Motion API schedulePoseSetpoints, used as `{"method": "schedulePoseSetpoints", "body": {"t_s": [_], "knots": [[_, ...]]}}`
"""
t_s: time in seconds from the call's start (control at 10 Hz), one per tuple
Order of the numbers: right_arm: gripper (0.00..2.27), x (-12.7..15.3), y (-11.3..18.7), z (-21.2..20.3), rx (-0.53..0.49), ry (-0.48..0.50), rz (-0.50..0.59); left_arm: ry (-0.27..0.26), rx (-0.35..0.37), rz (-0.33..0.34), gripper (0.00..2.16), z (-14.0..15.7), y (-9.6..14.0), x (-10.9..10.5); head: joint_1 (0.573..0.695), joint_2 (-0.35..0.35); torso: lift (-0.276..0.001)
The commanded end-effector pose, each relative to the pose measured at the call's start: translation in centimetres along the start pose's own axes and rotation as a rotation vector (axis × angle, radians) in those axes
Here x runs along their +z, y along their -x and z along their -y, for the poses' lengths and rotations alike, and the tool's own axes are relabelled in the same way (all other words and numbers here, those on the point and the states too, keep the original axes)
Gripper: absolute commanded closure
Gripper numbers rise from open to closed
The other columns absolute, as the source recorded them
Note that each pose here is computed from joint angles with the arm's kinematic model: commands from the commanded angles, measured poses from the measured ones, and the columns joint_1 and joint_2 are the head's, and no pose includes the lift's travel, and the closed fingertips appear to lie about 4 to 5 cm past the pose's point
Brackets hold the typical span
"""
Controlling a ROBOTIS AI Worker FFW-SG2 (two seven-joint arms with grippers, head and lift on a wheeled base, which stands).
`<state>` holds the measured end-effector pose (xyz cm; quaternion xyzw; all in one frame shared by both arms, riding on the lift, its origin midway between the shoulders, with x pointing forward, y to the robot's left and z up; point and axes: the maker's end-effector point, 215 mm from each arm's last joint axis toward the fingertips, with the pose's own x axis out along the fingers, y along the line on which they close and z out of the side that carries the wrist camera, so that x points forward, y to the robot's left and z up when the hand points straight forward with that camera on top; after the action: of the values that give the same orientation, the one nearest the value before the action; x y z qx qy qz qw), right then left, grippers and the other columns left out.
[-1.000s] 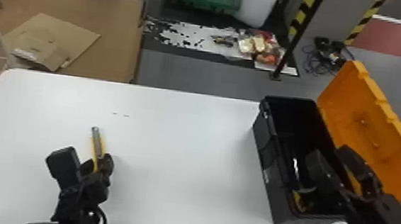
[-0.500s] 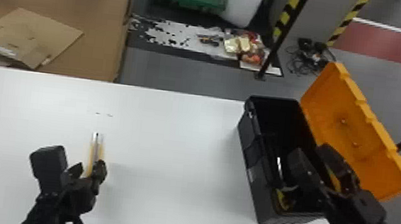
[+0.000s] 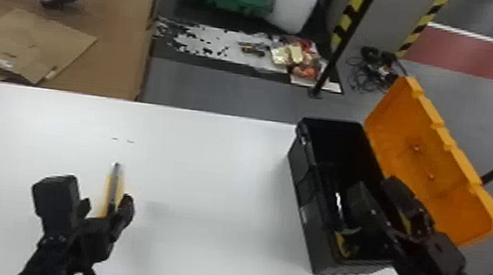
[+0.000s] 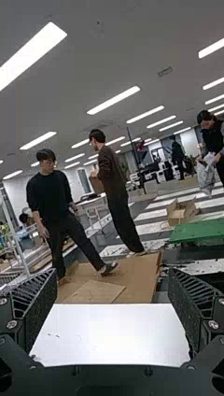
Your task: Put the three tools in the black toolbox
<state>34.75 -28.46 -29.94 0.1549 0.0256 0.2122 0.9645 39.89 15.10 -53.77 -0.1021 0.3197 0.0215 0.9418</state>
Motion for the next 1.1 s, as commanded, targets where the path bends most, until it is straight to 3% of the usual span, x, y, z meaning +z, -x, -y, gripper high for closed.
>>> {"method": "schedulePoseSetpoints", "body": {"t_s": [0.0,0.4,1.0], "knots": [[0.13,0.0,0.1,0.1,-0.001,0.001,0.0,0.004,0.0,-0.003,0.19,-0.1,-0.2,-0.2,0.695,-0.204,-0.055],[0.13,0.0,0.1,0.1,-0.002,0.002,0.001,0.013,0.01,0.006,0.13,-0.3,-0.5,0.2,0.695,-0.203,-0.055],[0.13,0.2,0.3,0.3,-0.005,0.006,0.0,0.025,0.028,-0.005,0.14,-1.0,-3.0,0.0,0.695,-0.193,-0.055]]}}
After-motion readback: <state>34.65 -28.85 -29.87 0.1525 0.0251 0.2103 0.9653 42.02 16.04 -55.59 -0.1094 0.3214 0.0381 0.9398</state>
